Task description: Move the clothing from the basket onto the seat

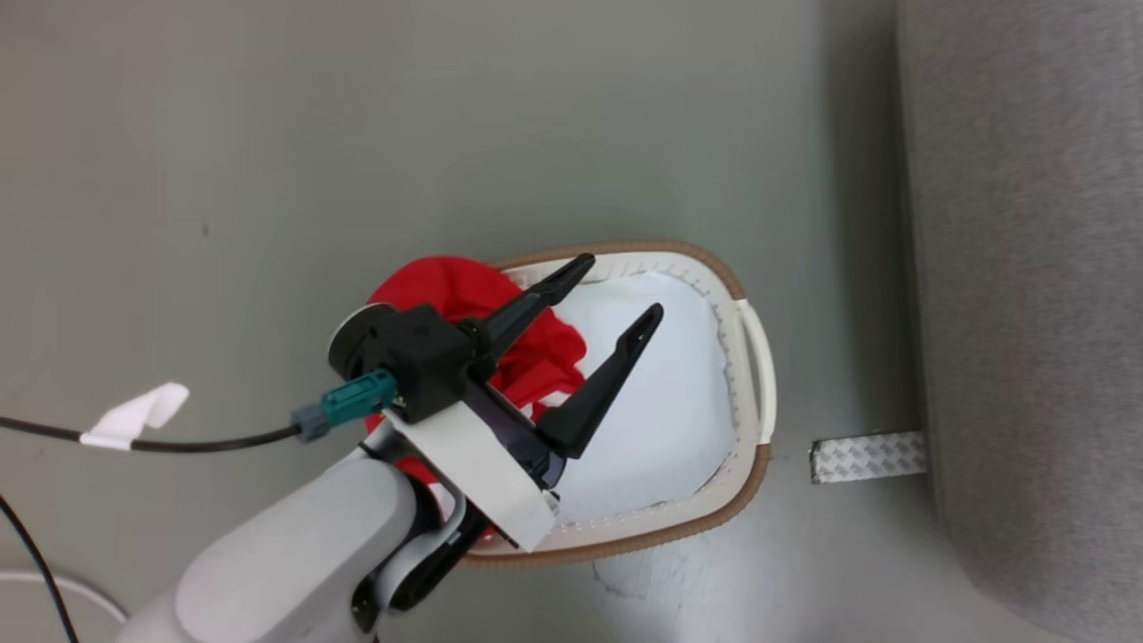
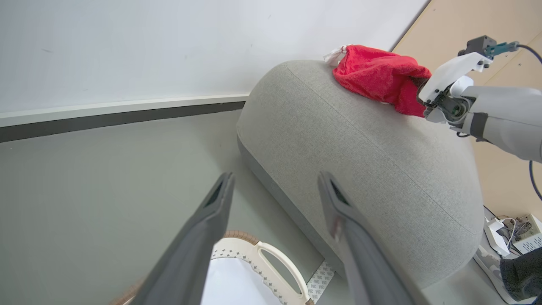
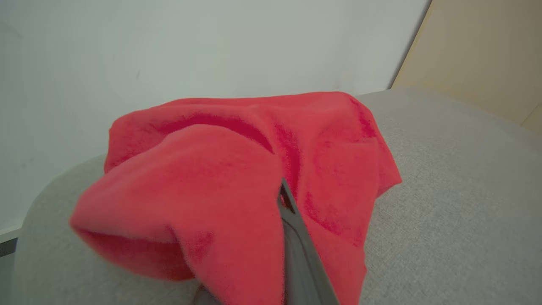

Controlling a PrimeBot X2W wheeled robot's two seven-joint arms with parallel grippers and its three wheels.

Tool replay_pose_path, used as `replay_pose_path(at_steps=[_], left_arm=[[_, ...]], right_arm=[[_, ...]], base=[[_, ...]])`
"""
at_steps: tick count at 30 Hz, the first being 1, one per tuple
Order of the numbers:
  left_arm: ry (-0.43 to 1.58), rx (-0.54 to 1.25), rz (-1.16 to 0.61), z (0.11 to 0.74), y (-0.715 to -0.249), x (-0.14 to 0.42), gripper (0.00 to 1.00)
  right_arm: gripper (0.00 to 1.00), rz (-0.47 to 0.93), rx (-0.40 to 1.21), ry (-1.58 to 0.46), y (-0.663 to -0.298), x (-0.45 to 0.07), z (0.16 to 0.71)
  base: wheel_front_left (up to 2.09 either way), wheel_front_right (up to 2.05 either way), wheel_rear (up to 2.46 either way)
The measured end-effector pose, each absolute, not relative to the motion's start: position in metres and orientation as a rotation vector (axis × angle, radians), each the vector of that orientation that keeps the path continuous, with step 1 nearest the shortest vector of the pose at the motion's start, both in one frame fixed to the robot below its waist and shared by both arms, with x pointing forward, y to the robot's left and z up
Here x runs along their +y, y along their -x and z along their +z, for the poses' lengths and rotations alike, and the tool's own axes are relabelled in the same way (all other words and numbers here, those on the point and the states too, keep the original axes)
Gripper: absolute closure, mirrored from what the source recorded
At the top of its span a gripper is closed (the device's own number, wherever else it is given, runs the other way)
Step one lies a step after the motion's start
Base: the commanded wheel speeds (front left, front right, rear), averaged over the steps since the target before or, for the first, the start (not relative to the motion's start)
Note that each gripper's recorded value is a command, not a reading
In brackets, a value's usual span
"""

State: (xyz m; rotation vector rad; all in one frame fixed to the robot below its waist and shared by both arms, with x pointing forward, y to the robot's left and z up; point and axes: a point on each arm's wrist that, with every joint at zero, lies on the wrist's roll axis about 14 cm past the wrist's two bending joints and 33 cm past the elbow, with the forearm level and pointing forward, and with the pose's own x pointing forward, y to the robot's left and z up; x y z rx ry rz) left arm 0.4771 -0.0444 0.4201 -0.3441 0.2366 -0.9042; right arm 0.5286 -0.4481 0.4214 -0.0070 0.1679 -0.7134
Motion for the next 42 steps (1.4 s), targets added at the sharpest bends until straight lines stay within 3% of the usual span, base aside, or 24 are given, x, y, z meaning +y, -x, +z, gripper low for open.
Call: replay_pose_path(at_steps=[1,11,21,29,42], left_arm=[[0.341,0.230,-0.904,0.423,-0.477,-0.045,0.00],[0.310,0.192,-0.857,0.456,-0.461,-0.038,0.00],[0.294,0.106,-0.706,0.496,-0.449,-0.012,0.00],[0.263,0.023,-0.475,0.520,-0.441,0.043,0.00],[0.183,-0.045,-0.131,0.515,-0.386,0.155,0.00]], right_arm=[[0.00,-0.710,0.171,0.013,-0.525,-0.445,0.421],[0.00,-0.609,0.124,0.032,-0.496,-0.408,0.455],[0.00,-0.475,-0.054,-0.006,-0.454,-0.367,0.512],[0.00,-0.284,-0.125,-0.038,-0.435,-0.302,0.529],[0.00,0.038,-0.071,-0.082,-0.400,-0.188,0.507]], base=[[0.00,0.00,0.00],[0.00,0.00,0.00],[0.00,0.00,0.00],[0.00,0.00,0.00],[0.00,0.00,0.00]])
